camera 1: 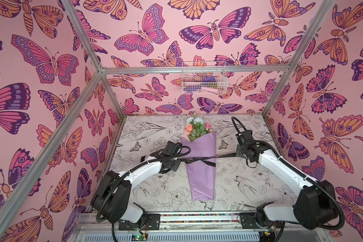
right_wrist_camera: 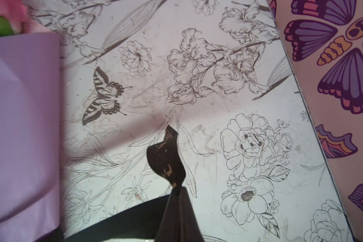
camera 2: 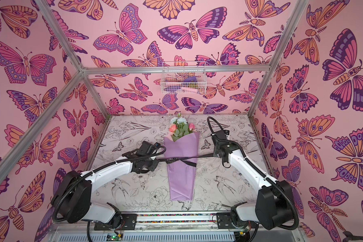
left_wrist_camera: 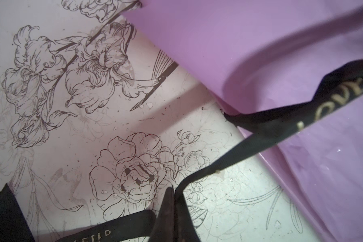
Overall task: Tie the bouquet of fake flowers
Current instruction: 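Pull the ribbon ends apart with both grippers, away from the bouquet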
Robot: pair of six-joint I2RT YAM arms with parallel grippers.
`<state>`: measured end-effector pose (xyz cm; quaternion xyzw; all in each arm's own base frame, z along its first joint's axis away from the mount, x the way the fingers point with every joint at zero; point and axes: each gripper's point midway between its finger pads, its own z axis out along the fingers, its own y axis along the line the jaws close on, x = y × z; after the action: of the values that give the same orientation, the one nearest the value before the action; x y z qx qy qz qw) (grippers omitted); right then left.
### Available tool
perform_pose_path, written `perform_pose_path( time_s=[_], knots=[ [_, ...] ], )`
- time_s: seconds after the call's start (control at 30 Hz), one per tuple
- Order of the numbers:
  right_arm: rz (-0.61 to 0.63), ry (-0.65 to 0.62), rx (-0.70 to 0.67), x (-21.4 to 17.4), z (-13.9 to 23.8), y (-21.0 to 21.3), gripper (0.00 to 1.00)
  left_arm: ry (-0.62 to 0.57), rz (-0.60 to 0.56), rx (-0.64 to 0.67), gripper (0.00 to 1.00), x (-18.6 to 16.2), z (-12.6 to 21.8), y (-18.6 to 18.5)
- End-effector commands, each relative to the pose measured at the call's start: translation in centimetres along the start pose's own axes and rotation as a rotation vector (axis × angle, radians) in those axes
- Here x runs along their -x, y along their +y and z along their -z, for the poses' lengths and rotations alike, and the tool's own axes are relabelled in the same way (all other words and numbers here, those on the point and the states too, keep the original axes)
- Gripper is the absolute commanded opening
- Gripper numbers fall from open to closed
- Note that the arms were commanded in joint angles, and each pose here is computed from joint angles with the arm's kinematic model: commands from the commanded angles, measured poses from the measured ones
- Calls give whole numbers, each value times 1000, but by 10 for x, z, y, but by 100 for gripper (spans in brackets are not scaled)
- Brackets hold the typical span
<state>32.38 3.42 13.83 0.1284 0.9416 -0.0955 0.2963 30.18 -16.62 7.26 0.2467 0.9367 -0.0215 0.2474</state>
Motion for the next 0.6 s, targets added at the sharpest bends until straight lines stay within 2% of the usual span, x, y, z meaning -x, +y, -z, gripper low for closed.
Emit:
perform_pose_path(
  time_s=[0.0, 0.17, 0.4, 0.57],
  knots=[
    [-24, 17, -10, -7, 0, -16, 0, 78, 37, 42, 0, -23, -5, 11],
    [-64, 60, -58, -19, -14, -41, 0, 100, 75, 45, 0, -30, -10, 16],
    [-128, 125, -99, -30, -33, -69, 0, 167, 161, 122, 0, -35, -7, 39],
    [-214, 161, -96, -35, -40, -87, 0, 227, 292, 152, 0, -47, 8, 53]
  ],
)
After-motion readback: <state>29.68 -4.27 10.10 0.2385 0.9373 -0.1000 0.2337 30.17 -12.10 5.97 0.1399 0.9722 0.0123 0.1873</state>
